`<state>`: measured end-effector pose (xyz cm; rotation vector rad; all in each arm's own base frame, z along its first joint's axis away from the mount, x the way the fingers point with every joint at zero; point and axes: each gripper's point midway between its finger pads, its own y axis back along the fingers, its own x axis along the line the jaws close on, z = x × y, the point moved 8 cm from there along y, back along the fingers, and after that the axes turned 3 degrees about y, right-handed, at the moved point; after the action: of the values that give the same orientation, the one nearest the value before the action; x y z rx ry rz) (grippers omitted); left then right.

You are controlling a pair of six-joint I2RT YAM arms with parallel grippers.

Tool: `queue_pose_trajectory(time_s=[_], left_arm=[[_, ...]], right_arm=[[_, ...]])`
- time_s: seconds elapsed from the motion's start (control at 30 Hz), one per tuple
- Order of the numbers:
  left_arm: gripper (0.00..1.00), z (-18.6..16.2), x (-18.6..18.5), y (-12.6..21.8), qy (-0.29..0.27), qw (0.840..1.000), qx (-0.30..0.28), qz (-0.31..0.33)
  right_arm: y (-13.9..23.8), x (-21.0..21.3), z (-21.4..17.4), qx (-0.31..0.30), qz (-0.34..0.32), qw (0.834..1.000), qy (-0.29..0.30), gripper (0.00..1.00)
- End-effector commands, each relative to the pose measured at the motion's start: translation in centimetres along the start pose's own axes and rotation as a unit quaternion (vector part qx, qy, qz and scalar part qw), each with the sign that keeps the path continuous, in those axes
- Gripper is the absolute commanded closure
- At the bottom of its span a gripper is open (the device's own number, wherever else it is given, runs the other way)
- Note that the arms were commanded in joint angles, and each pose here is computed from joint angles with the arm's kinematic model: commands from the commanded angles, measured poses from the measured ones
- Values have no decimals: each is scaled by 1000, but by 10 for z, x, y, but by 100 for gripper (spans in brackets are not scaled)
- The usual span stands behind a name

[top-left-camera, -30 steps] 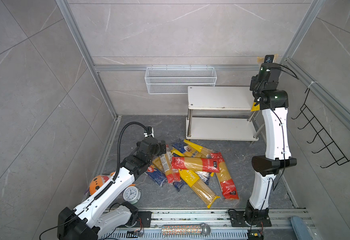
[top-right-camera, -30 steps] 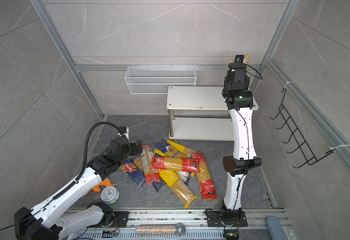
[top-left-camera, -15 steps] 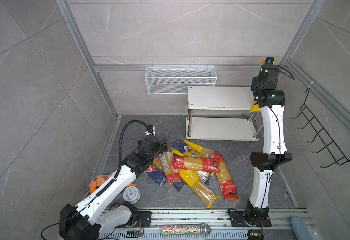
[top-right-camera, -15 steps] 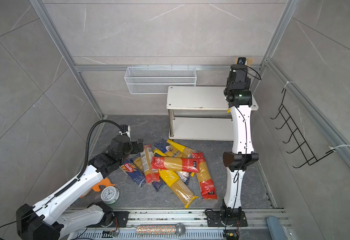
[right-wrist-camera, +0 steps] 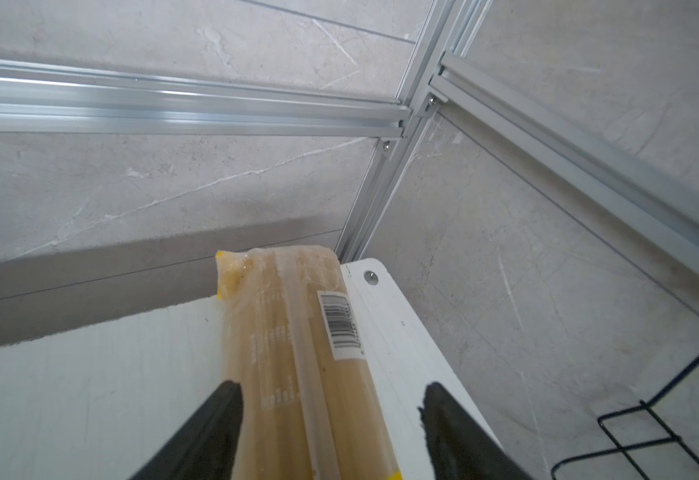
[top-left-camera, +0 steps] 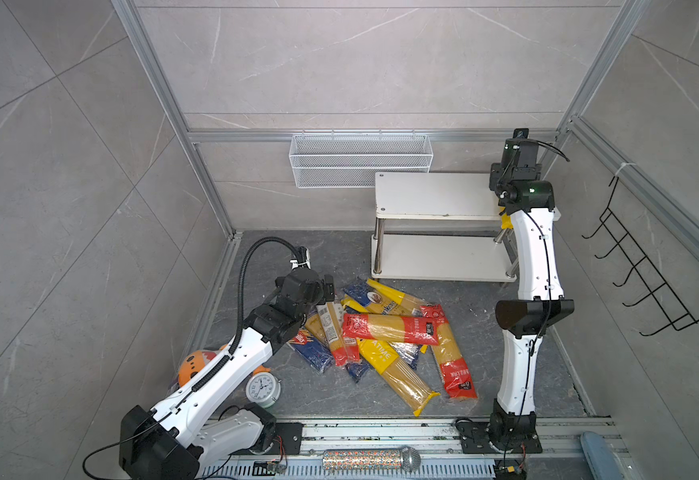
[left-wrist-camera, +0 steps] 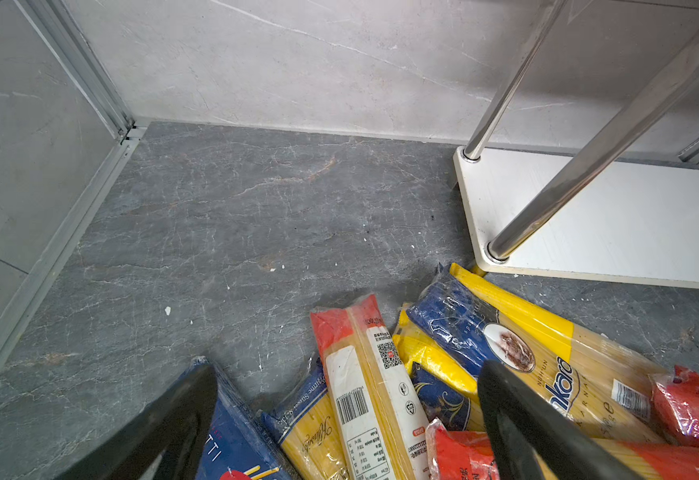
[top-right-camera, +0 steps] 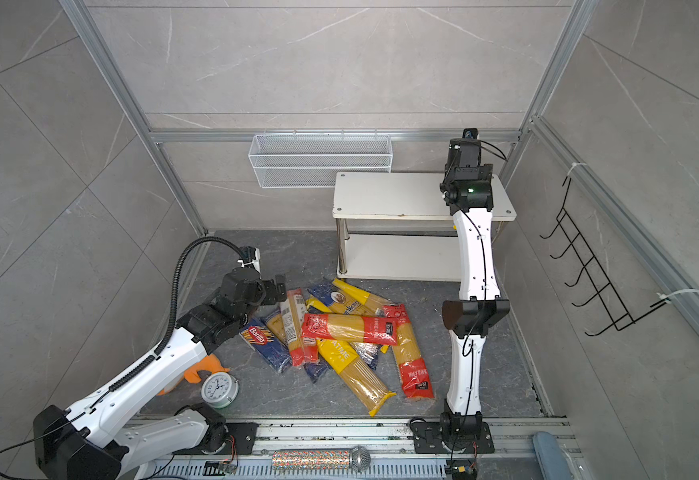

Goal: Place and organize the pasta boxes and bags onto the shelf
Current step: 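Lower the bag upright onto the shelf's top corner nearest the wire rack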

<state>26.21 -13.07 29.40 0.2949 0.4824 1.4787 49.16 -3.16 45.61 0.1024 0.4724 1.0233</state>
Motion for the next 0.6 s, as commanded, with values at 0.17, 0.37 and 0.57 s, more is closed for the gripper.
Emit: queue_pose_trajectory(time_s=[0.17, 0.37, 0.57], left_arm=[[0, 18, -11, 6, -2, 999, -28, -17], [0, 9, -16, 6, -8, 999, -14, -37], [0, -1, -9, 13, -8, 999, -17, -40]], right_arm=[[63, -29, -5, 47, 62, 996, -44, 0], [78, -27, -31, 113, 105, 987, -44, 0], [71, -19, -57, 164, 121, 979, -31, 1]])
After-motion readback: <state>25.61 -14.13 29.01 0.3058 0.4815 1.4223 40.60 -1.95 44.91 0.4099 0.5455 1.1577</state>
